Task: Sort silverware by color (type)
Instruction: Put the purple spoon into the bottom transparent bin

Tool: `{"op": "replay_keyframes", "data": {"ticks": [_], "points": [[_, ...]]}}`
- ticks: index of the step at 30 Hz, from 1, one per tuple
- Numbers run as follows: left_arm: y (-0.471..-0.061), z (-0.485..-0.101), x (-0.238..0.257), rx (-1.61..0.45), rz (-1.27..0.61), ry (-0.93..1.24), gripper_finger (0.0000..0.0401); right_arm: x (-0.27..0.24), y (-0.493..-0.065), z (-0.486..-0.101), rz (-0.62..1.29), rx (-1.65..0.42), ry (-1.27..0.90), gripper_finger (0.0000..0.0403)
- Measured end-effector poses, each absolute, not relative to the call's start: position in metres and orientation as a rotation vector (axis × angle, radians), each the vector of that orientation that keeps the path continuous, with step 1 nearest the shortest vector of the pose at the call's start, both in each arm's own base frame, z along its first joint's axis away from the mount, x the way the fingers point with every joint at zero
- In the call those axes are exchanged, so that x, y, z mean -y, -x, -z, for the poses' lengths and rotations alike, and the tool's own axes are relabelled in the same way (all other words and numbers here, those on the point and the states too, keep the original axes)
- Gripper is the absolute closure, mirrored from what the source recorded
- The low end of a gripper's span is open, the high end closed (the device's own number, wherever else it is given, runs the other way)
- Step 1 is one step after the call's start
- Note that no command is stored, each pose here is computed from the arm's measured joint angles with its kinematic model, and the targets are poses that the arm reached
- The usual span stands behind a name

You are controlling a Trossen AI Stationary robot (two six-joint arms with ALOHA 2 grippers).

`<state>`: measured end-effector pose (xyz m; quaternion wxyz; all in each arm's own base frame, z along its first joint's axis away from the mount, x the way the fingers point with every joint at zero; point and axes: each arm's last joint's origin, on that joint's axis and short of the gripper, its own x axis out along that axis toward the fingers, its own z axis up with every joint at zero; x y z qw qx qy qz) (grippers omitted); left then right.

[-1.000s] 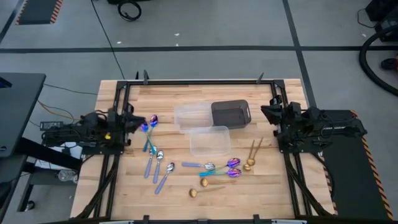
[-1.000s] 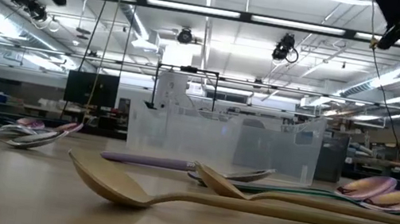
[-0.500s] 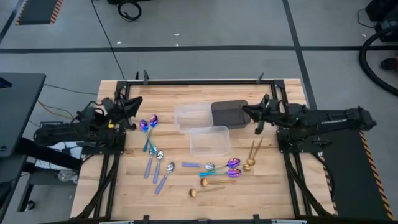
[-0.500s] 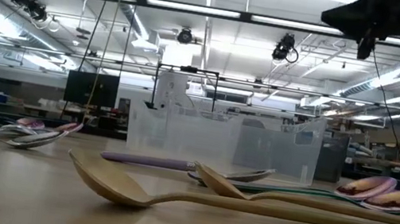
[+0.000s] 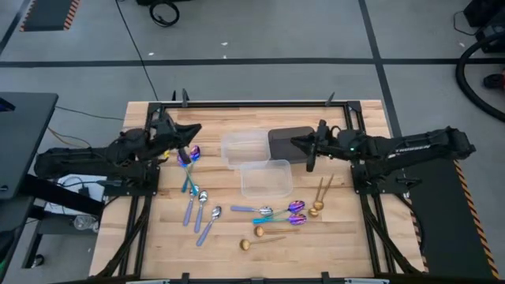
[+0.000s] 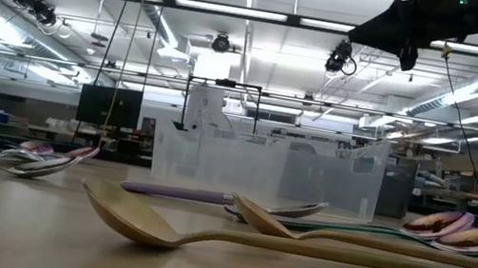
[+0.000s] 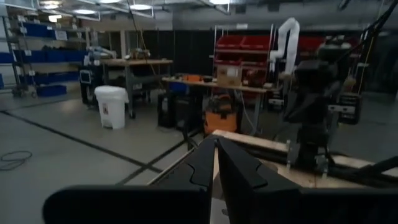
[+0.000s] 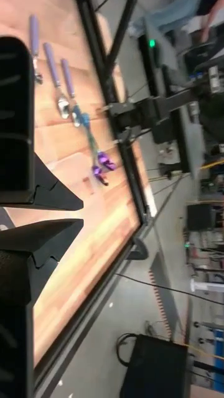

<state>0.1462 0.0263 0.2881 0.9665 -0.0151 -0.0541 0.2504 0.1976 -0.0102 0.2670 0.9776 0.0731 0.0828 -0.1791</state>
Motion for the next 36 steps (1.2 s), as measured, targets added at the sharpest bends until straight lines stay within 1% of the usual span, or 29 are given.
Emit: {"op": "replay_keyframes", "data": {"ticks": [6, 13, 19, 24, 29, 33, 36], "points": [[-0.159, -0.284, -0.028, 0.047, -0.504, 0.025, 0.0371, 0.004, -0.218, -0.269, 0.332, -0.338, -0.139, 0.036], [-0.161, -0.281, -0.027, 0.035, -0.495, 0.049, 0.0371, -0.009, -0.23, -0.282, 0.305, -0.613, -0.096, 0.036], [-0.161, -0.281, -0.027, 0.035, -0.495, 0.051, 0.0371, -0.02, -0.228, -0.289, 0.28, -0.776, -0.059, 0.036], [-0.161, -0.281, -0.027, 0.035, -0.495, 0.051, 0.0371, -0.022, -0.221, -0.295, 0.276, -0.887, -0.15, 0.036], [-0.161, -0.281, -0.027, 0.034, -0.496, 0.051, 0.0371, -0.025, -0.217, -0.283, 0.255, -1.056, -0.198, 0.036], [-0.161, -0.281, -0.027, 0.029, -0.495, 0.051, 0.0371, -0.031, -0.22, -0.267, 0.225, -1.214, -0.154, 0.0355], [-0.161, -0.28, -0.027, 0.021, -0.496, 0.049, 0.0371, -0.038, -0.222, -0.254, 0.188, -1.333, -0.102, 0.0341]]}}
